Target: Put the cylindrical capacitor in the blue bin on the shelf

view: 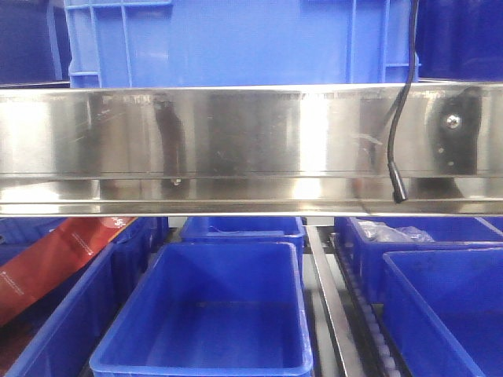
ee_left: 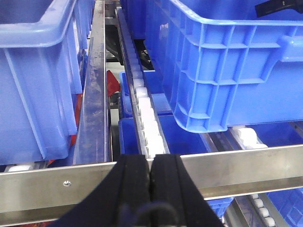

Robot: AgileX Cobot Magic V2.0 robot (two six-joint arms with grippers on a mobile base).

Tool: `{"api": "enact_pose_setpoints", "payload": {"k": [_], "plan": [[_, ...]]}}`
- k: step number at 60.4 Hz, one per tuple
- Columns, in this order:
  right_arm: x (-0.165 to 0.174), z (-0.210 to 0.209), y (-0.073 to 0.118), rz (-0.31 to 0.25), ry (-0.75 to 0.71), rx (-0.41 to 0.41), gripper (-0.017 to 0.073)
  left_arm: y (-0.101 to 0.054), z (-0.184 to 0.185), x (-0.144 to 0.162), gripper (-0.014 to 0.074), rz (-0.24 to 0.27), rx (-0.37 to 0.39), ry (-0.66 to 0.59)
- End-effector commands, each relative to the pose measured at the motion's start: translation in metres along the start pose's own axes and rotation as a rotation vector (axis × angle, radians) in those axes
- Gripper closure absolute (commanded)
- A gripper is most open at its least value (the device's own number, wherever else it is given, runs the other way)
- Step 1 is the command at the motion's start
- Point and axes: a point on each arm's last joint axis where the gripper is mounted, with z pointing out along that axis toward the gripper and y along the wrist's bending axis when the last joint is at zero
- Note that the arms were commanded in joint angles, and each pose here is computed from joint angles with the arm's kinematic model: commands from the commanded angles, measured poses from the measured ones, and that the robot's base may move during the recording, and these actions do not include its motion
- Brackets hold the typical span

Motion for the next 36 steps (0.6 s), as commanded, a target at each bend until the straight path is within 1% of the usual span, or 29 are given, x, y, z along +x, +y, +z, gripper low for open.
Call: {"api": "enact_pose_setpoints", "payload": {"k": [1,8,12,16,19,25,32,36], "plan": [[-0.010,-0.018,0.002,-0.008,-0.040,-0.002,0.0113,0.000,-0.001,0.000,0.0705,-0.012,0.002,-0.012],[-0.017,-0.034,0.002,-0.010,-0.078,0.002,0.0183,0.000,-0.001,0.000,0.0705,-0.012,0.002,-0.012],[-0.021,-0.048,0.001,-0.010,-0.101,0.008,0.0243,0.000,-0.001,0.000,0.0705,-0.012,0.002,-0.012],[-0.026,-0.066,-0.002,-0.008,-0.124,0.018,0.0326,0.000,-0.001,0.000,0.0705,-0.012,0.002,-0.012],[-0.029,-0.080,-0.005,-0.005,-0.136,0.028,0.0409,0.000,-0.001,0.000,0.0705,-0.012,0.002,-0.012],[-0.033,-0.112,-0.012,0.007,-0.160,0.049,0.0542,0.000,-0.001,0.000,0.0705,-0.012,0.002,-0.012],[-0.035,-0.152,-0.017,0.012,-0.191,0.078,0.0655,0.000,-0.001,0.000,0.0705,-0.012,0.002,-0.012],[-0.032,-0.170,-0.019,0.010,-0.201,0.103,0.0704,0.000,-0.001,-0.001,0.0705,-0.012,0.002,-0.018]]}}
